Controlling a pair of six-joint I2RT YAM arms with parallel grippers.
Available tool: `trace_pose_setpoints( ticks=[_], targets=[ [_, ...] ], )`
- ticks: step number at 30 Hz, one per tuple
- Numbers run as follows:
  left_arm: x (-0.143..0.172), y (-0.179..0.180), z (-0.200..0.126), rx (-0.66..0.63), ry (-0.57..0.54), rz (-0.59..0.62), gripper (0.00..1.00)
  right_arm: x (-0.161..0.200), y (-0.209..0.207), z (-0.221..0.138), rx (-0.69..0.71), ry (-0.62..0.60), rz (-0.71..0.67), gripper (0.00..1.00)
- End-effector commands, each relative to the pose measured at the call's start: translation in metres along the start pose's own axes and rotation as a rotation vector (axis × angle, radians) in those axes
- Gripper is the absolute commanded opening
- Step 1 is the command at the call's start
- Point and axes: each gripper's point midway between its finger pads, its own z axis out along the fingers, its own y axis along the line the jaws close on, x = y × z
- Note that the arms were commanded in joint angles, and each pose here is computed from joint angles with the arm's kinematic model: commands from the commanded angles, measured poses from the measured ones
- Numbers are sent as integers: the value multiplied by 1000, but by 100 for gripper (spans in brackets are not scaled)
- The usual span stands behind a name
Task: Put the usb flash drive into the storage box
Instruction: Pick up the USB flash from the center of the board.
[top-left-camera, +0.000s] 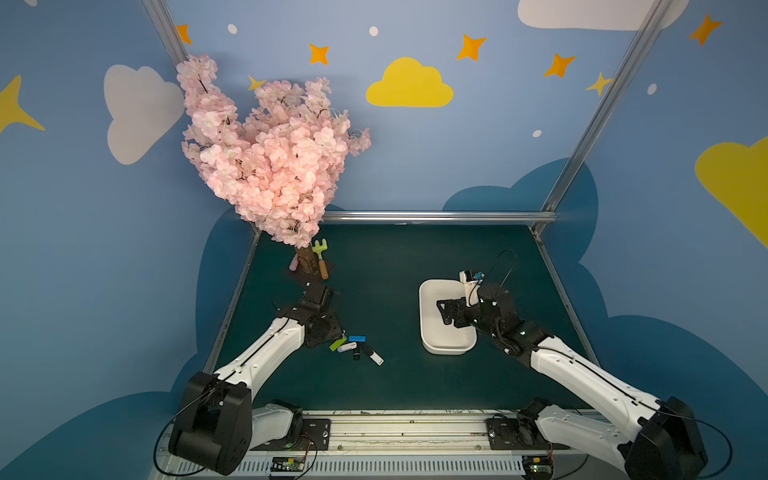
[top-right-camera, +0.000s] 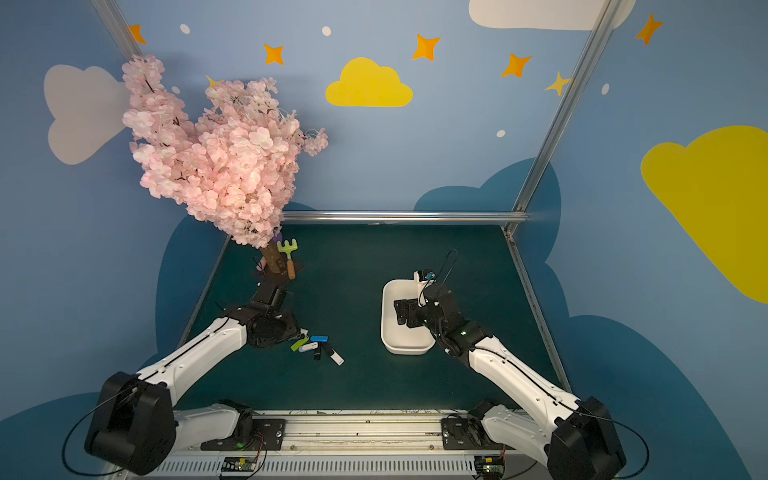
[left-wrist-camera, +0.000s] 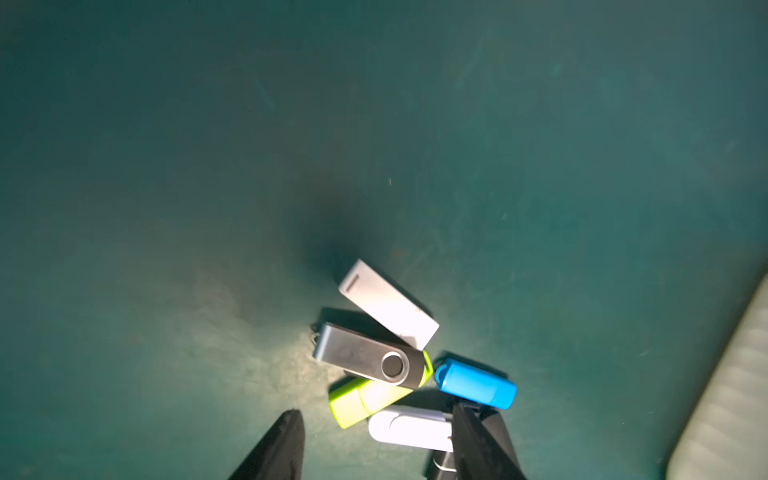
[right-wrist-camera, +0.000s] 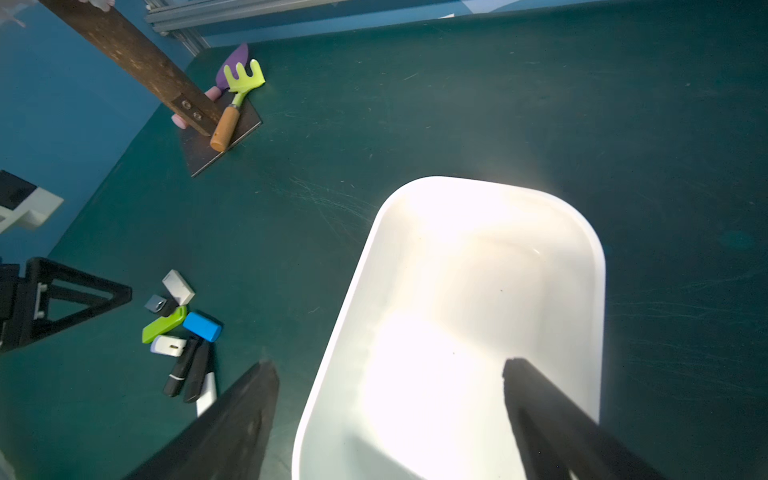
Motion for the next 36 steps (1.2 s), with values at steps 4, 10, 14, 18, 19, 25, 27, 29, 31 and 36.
trace_pose_setpoints(
  ticks=[4, 10, 14, 18, 19, 25, 27, 29, 31, 36],
  targets=[
    [19, -44, -8, 46, 56, 183, 57, -12, -3, 0, 33, -59, -20, 89],
    [52, -66, -18, 83, 114, 238, 57, -10, -10, 3, 72, -52, -22, 89],
    [70, -67, -12, 52, 157, 255, 57, -8, -11, 5, 76, -40, -19, 89],
    [78, -64, -1, 23, 174, 239, 57, -8, -11, 5, 80, -39, -21, 89],
    [79, -65, 1, 26, 175, 233, 56, -8, -12, 5, 82, -39, -21, 89],
    [83, -74, 14, 8, 206, 234, 53, -7, -12, 7, 84, -39, -17, 89],
    [83, -70, 18, -21, 207, 226, 53, -6, -12, 8, 84, -34, -17, 89],
    [86, -73, 24, -8, 218, 221, 52, -6, -11, 8, 80, -31, -16, 89],
    [87, -74, 28, -18, 224, 223, 51, -7, -11, 8, 82, -30, -24, 89],
    [88, -74, 37, -33, 228, 226, 49, -7, -12, 8, 85, -31, -25, 89]
  ],
)
